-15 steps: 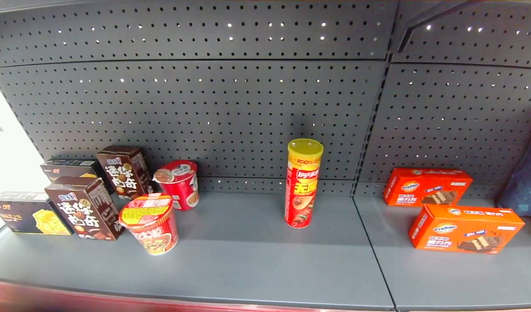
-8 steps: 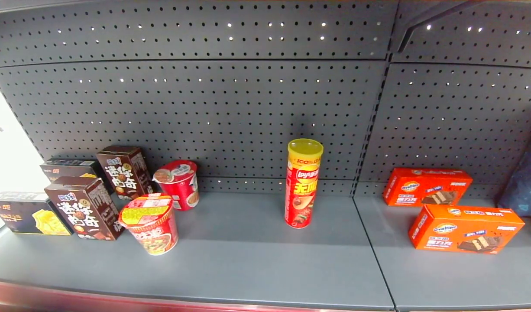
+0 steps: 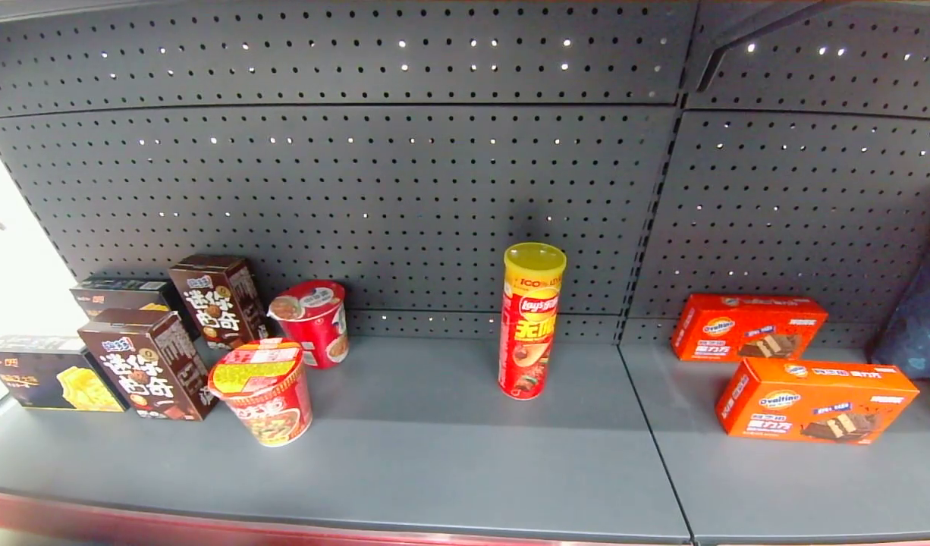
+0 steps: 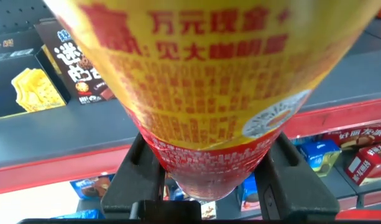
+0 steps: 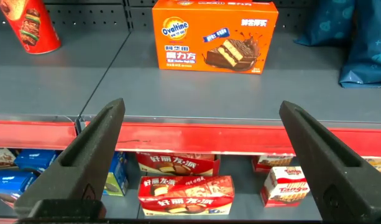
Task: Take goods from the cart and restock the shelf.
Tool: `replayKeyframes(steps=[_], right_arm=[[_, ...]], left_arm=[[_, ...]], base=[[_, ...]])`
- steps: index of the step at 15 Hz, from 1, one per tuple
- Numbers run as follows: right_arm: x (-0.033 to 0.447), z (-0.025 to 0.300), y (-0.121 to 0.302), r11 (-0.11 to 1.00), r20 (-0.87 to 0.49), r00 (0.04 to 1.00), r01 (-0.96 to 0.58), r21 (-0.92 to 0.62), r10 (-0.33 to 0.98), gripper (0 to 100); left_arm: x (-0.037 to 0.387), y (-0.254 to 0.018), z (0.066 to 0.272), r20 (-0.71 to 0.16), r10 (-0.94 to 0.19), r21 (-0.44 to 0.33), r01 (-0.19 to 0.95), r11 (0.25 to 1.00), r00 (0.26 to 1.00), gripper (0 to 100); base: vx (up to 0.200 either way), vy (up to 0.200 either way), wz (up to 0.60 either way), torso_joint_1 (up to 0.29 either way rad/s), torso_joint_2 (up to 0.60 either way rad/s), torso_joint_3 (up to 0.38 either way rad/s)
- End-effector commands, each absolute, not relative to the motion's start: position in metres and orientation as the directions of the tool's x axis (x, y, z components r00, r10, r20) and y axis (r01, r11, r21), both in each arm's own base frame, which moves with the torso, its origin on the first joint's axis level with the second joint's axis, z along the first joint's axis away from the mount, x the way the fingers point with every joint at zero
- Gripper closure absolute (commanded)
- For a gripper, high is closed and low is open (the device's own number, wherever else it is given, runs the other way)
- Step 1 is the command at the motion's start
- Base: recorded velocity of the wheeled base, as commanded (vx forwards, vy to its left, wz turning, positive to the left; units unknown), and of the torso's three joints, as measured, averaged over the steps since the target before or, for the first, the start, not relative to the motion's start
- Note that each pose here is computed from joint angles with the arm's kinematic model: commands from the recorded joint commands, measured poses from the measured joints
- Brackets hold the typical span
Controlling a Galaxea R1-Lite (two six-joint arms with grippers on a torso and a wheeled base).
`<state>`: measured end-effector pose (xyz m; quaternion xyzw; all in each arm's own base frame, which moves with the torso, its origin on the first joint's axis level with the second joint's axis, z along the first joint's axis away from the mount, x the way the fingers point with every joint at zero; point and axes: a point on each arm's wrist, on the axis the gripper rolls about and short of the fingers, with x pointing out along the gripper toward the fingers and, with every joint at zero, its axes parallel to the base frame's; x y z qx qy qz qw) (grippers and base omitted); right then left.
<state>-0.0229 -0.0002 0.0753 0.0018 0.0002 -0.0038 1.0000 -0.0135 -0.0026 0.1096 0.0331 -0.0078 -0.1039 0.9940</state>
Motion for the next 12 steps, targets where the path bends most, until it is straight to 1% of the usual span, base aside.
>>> replayKeyframes(steps=[1,9,10,11,12], right_arm=[[-0.023,0.075,0.0,1.0,-0.002,1.0,0.008,0.005,-0.008,0],[-0.023,0.075,0.0,1.0,-0.002,1.0,0.008,0.003,-0.008,0],[-0.023,0.075,0.0,1.0,-0.002,1.0,0.008,0.003,-0.008,0],[-0.023,0.075,0.0,1.0,-0.002,1.0,0.008,0.003,-0.008,0],[-0.023,0.075,0.0,1.0,-0.002,1.0,0.006,0.003,-0.006,0]], left_arm=[[-0.014,-0.003,0.11,0.017,-0.206,0.068,0.204,0.977,0.978,100],[-0.014,-0.003,0.109,0.014,-0.207,0.068,0.206,0.976,0.978,100],[-0.014,-0.003,0.114,0.021,-0.213,0.069,0.211,0.975,0.977,100],[-0.011,-0.003,0.132,0.021,-0.227,0.071,0.225,0.972,0.974,100],[0.0,-0.004,0.15,-0.009,-0.247,0.063,0.248,0.967,0.969,100]], base=[[0.0,0.0,0.0,0.0,0.0,0.0],[0.0,0.0,0.0,0.0,0.0,0.0],[0.0,0.0,0.0,0.0,0.0,0.0],[0.0,0.0,0.0,0.0,0.0,0.0],[0.0,0.0,0.0,0.0,0.0,0.0]])
